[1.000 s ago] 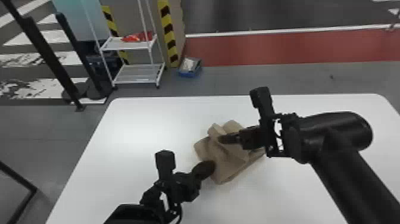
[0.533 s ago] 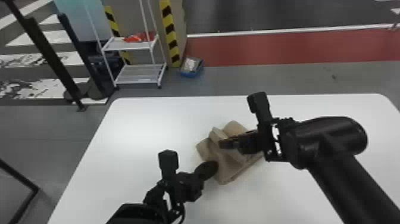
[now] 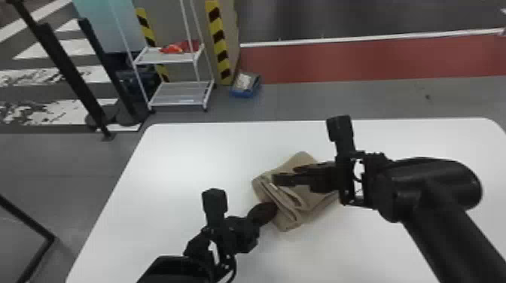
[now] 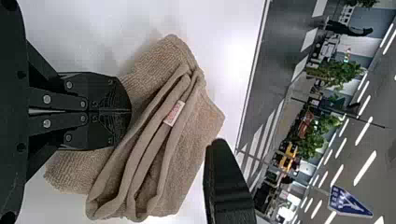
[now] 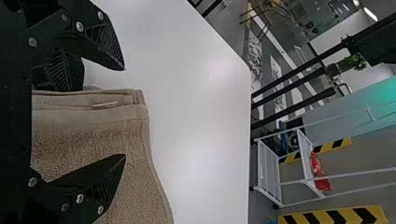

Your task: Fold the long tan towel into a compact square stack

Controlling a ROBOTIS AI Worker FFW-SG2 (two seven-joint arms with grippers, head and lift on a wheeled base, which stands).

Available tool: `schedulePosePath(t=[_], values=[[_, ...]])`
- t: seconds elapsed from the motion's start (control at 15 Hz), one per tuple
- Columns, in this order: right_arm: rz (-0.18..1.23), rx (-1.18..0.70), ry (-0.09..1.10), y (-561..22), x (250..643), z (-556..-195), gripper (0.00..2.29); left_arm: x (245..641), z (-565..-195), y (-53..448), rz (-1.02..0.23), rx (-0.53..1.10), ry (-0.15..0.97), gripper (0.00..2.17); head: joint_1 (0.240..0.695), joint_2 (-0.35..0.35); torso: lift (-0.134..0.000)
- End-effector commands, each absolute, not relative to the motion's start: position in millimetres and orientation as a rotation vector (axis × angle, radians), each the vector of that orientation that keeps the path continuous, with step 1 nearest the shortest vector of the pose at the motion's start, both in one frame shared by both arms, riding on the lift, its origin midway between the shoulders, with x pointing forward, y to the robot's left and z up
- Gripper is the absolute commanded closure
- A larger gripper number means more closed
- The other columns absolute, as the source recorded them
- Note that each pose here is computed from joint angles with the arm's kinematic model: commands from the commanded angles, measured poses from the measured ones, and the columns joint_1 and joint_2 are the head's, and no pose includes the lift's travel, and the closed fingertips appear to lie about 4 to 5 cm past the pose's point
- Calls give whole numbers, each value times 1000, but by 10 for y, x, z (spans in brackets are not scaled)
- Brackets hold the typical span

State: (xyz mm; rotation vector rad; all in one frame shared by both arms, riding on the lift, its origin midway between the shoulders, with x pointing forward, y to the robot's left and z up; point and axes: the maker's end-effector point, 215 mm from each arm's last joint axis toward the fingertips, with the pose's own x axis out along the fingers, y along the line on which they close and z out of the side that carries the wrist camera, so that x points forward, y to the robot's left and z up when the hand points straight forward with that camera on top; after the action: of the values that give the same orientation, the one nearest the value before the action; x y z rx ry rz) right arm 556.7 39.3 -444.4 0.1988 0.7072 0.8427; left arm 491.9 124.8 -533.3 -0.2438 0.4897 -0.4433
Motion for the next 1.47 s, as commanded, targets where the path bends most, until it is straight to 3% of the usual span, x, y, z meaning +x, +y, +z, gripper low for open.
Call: schedulePosePath(t=[0.0, 0.13, 0.2, 0.33, 0.4, 0.6, 0.87, 1.27, 1.4], values=[[815, 242, 696, 245, 5468, -4325, 107, 4927, -5321, 1296, -434, -257, 483, 1848, 695, 172, -57], [772, 307, 697, -32, 5346, -4258, 211, 4954, -5262, 1367, -423, -266, 456, 1841, 695, 168, -57], [765, 346, 702, -108, 5255, -4261, 687, 4968, -5238, 1388, -420, -273, 447, 1841, 695, 158, -57], [748, 409, 739, -332, 5099, -4400, 1929, 4988, -5207, 1408, -418, -278, 437, 1841, 695, 144, -57], [739, 446, 730, -505, 5086, -4422, 2078, 5004, -5190, 1407, -418, -279, 433, 1841, 695, 140, -57], [699, 449, 716, -664, 4944, -4709, 2142, 4986, -5202, 1394, -421, -282, 436, 1841, 695, 102, -57], [685, 460, 649, -764, 4917, -4730, 2142, 5002, -5197, 1472, -412, -278, 433, 1841, 695, 80, -57], [617, 379, 692, -888, 5207, -5118, 2142, 4898, -5075, 1571, -397, -297, 405, 1838, 695, 73, -57], [593, 331, 638, -914, 5382, -5101, 2142, 4858, -4918, 1600, -398, -310, 378, 1838, 695, 71, -57]])
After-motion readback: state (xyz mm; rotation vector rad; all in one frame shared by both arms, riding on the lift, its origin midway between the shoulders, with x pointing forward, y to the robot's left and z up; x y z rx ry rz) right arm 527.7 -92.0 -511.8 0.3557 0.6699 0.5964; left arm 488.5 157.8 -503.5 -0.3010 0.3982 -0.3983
